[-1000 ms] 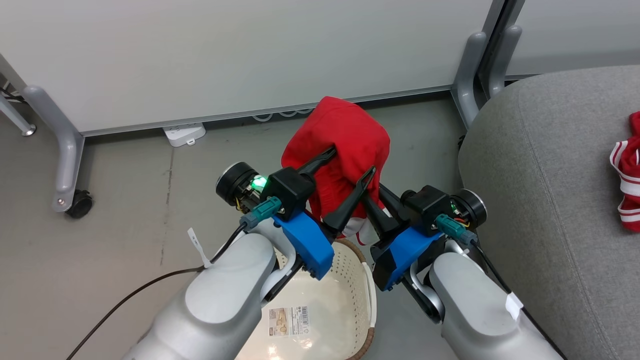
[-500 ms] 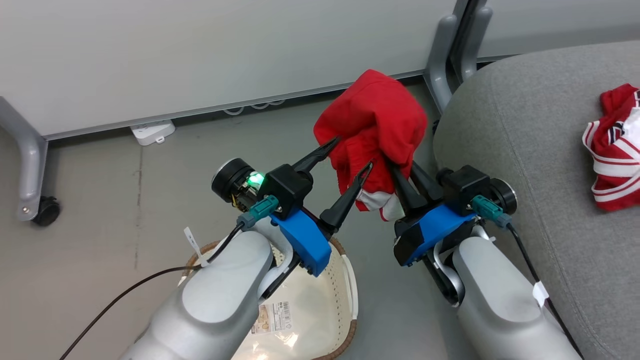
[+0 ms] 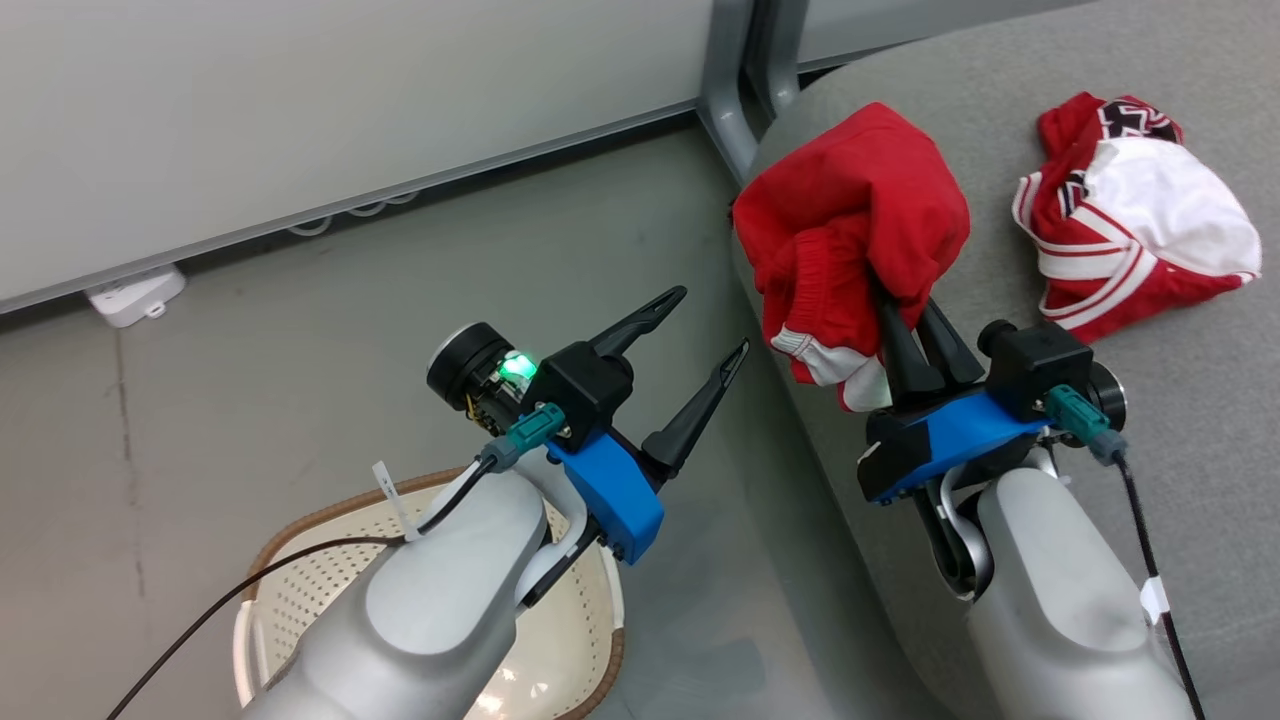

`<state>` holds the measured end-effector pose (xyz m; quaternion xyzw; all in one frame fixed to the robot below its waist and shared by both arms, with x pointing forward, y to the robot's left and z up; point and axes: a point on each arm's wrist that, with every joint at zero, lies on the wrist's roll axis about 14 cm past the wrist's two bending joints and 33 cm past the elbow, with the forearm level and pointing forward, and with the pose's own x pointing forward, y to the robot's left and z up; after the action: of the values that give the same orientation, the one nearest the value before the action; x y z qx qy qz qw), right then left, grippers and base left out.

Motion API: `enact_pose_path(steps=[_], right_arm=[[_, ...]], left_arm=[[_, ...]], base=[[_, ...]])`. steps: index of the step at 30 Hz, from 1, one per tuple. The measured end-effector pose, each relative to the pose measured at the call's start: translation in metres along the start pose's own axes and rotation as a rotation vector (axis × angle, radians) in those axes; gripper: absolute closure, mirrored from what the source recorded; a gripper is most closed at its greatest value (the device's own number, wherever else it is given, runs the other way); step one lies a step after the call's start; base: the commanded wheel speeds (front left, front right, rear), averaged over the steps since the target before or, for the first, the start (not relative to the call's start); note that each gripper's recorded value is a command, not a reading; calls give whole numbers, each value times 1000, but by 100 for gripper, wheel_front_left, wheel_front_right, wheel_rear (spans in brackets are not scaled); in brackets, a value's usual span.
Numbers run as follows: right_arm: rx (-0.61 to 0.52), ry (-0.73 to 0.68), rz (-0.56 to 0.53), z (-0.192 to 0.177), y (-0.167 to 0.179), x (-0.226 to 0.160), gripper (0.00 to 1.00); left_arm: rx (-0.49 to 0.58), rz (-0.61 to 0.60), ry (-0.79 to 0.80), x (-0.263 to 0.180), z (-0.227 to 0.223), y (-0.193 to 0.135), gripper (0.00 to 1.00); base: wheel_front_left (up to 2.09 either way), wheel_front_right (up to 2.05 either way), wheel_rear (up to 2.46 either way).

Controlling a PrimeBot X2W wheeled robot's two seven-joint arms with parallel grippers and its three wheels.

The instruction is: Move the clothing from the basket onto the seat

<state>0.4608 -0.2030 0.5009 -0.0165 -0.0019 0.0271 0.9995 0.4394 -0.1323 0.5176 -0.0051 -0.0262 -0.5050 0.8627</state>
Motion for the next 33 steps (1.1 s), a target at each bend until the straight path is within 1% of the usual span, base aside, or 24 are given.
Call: enact_pose_path(steps=[11,17,22,26,29,33], right_arm=[[-16,10,-265,-2,-87,-53,100],[-21,28,-360,-7,-114,-78,100],[-23,37,-383,-11,-119,-83,100],[-47,19,-363,-5,-116,-75,100],[-76,-31,-339,12,-113,-60,100],[-143,-124,-315,46,-117,-35,100]], left_arm=[[-42,-181,-2,34,-14,-55,0],[-61,-251,-1,43,-20,-77,0],[-71,-268,4,46,-25,-80,0],[-79,-266,9,46,-29,-76,0],[-81,-257,12,46,-33,-69,0],[-90,-240,17,47,-41,-57,0]], base=[[0,0,0],[0,0,0],[0,0,0],[0,0,0],[0,0,0],[0,0,0]])
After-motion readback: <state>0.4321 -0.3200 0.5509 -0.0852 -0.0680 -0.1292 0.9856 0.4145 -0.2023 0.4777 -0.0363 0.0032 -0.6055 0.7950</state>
